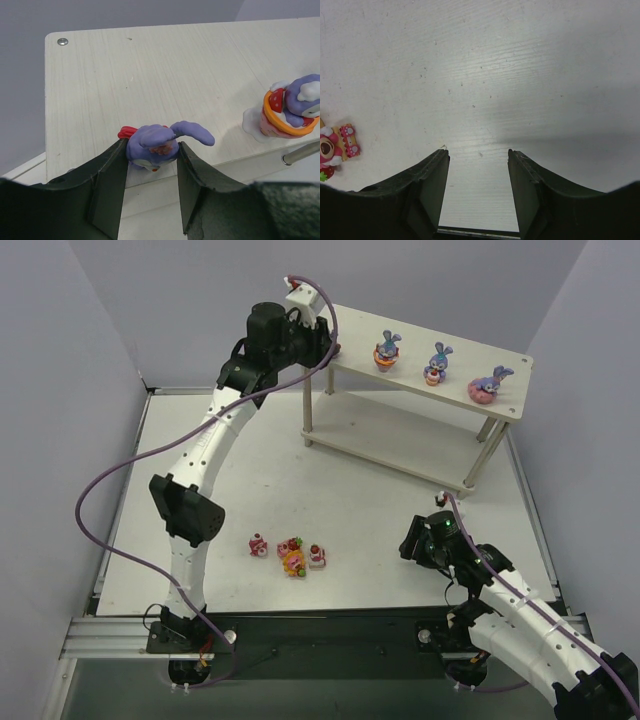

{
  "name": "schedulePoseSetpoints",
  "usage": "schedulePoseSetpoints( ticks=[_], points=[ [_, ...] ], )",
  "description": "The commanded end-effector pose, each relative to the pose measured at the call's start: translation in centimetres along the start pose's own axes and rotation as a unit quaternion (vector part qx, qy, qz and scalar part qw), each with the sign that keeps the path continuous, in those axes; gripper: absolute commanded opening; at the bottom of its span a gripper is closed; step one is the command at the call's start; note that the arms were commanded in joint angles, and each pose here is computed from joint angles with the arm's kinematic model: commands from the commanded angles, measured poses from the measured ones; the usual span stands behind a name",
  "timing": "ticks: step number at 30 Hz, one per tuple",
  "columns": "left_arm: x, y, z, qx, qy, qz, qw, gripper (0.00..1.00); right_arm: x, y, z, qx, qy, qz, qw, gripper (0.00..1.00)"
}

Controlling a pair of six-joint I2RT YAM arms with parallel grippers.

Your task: Place and organize the plastic toys onto the shelf

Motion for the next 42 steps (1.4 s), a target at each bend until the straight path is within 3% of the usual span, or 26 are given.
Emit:
schedulePoseSetpoints(
  ticks=[1, 11, 34, 42],
  points=[
    [0.5, -0.6, 0.7, 0.003, 0.007, -0.013, 1.000, 0.20, 0.2, 0.2, -0.1, 0.008, 0.003, 0.005, 1.000, 0.51],
    [0.6, -0.8, 0.9, -0.001, 0.009, -0.019, 1.000, 0.47, 0.4, 0.3, -0.1, 0.009, 0.004, 0.006, 1.000, 0.50],
    [0.5, -1.8, 0.4, -0.005, 0.018, -0.040, 0.999, 0.71, 0.4, 0.4, -0.1, 0.009, 0.001, 0.007, 1.000, 0.50],
    [-0.7, -3.6, -0.3, 0.009, 0.020, -0.068, 0.997, 0.97, 0.5, 0.5, -0.1, 0.010, 0.004, 0.011, 1.000, 0.57]
  ],
)
Point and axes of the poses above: each gripper's point midway between its finger pads, its own x axis out along the fingers, its own z axis along the line the jaws close on, y = z × x, the point moved 7 cm from there along -x, back along the fingers, and after that the axes turned 10 degrees about -x, right-handed, at the moved point
